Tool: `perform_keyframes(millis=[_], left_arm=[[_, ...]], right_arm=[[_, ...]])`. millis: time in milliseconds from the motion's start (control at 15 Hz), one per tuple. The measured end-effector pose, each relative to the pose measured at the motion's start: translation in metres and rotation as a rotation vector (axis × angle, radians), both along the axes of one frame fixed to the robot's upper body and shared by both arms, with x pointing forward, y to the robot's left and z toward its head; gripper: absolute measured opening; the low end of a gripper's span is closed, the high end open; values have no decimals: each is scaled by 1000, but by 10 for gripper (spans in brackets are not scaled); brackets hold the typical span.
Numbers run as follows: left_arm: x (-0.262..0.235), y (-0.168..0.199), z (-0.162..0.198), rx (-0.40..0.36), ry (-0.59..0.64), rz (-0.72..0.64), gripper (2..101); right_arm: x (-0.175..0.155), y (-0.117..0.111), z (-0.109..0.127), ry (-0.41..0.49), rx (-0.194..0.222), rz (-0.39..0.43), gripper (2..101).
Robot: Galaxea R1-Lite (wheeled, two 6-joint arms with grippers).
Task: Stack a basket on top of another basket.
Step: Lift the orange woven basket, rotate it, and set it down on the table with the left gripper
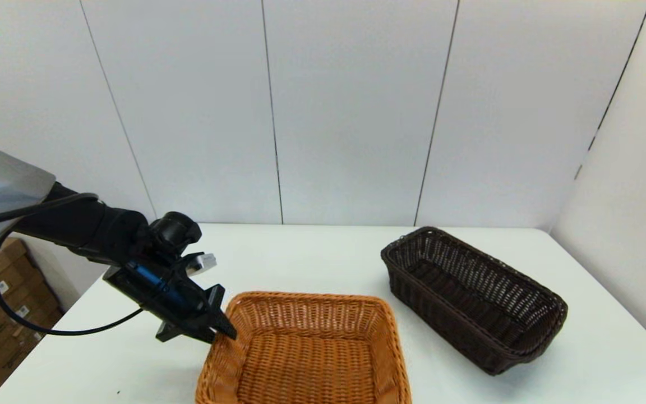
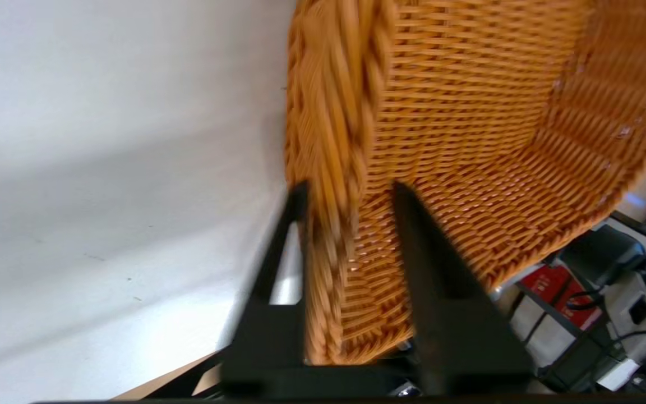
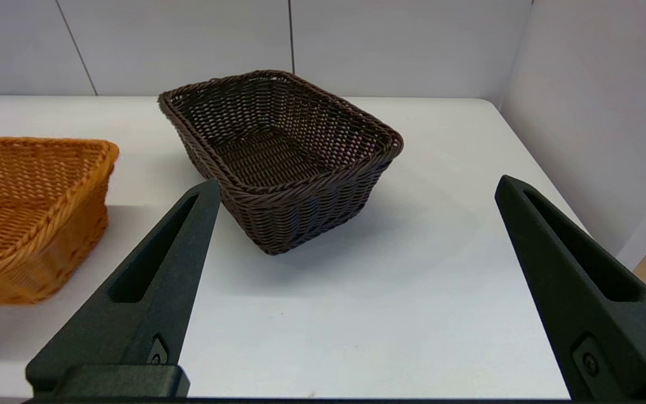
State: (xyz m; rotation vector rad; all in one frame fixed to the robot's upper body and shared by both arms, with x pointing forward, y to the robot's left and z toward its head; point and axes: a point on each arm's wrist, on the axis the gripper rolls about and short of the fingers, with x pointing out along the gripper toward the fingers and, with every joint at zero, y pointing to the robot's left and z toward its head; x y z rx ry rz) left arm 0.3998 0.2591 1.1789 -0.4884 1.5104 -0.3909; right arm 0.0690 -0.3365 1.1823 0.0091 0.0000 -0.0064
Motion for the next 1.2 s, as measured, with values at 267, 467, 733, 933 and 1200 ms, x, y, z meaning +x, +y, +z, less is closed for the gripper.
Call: perform_keyframes(millis=[267, 467, 733, 933, 1200], left_arm=[[-1, 0, 2, -2, -7, -2, 603], [-1, 0, 4, -2, -11, -1, 724], [-2, 0, 6, -4, -17, 0, 824], [-2, 0, 8, -5, -23, 0, 872], [-5, 1, 19, -9, -52, 7, 912]], right_arm=[[0, 0, 0, 0, 0, 0, 973], [0, 0, 0, 1, 0, 0, 974], [0, 0, 0, 0, 0, 0, 973], [0, 0, 0, 0, 0, 0, 973], [0, 0, 0, 0, 0, 0, 974]])
